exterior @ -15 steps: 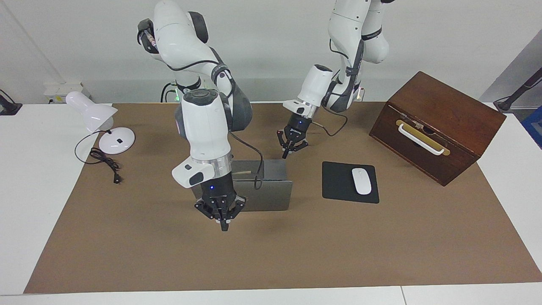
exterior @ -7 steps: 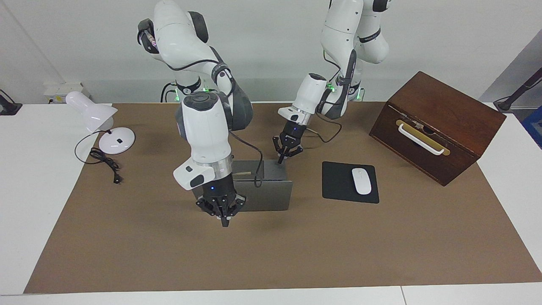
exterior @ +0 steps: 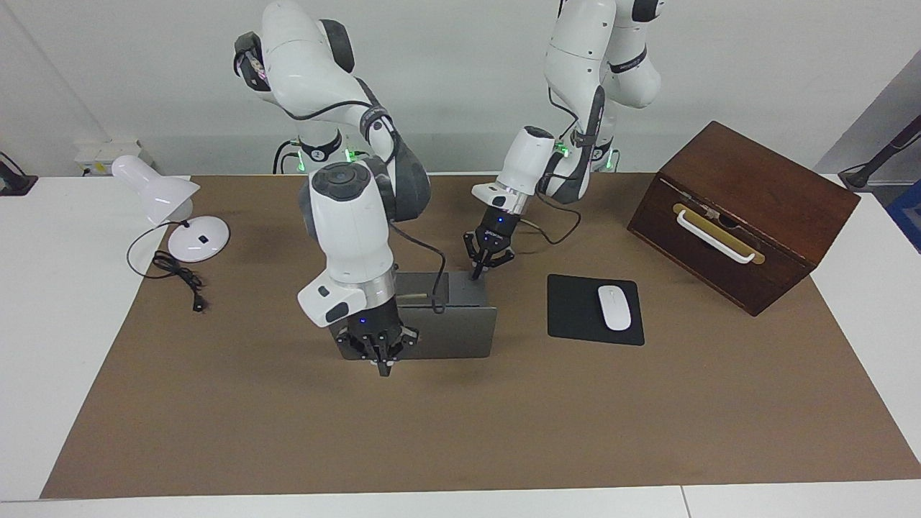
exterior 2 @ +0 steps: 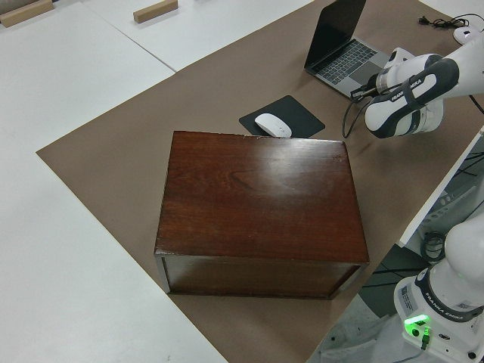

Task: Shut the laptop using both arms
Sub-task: 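Push the lid down with the right gripper while the left gripper holds the base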

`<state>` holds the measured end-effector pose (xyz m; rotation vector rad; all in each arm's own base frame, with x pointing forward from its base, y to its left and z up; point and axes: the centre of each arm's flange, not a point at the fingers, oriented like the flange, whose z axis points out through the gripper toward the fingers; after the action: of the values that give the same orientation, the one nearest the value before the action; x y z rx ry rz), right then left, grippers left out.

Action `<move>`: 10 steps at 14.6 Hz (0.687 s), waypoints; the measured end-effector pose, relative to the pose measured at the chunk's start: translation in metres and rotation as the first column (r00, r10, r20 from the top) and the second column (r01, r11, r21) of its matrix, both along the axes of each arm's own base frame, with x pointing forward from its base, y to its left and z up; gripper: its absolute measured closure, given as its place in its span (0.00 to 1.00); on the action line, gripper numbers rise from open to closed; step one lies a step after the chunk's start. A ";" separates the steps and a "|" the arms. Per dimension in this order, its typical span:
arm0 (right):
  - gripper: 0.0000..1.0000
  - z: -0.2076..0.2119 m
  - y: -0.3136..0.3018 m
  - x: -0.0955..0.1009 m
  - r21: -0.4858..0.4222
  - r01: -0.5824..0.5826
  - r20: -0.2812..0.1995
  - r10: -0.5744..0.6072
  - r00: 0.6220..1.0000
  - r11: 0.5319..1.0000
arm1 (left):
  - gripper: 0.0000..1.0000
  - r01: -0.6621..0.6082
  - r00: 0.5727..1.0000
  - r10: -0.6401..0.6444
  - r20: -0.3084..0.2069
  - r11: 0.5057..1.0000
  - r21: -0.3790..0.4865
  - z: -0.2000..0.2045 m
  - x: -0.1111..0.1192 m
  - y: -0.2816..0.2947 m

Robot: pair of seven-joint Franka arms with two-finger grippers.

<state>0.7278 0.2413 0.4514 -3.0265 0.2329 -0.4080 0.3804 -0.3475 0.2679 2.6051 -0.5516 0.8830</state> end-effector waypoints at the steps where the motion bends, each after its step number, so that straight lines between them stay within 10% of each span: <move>1: 0.99 -0.003 -0.001 -0.002 0.006 0.005 -0.027 -0.005 1.000 1.000 | 0.99 0.004 1.000 -0.004 0.002 1.000 0.003 0.000 0.000 0.000; 10: 0.99 -0.022 -0.008 -0.028 0.040 0.003 -0.261 0.008 0.965 0.999 | 0.99 0.018 1.000 -0.018 0.010 1.000 0.012 0.000 0.000 0.000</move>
<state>0.6997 0.2328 0.4298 -3.0332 0.2500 -0.0012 0.3803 -0.3477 0.2677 2.6033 -0.5843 0.8908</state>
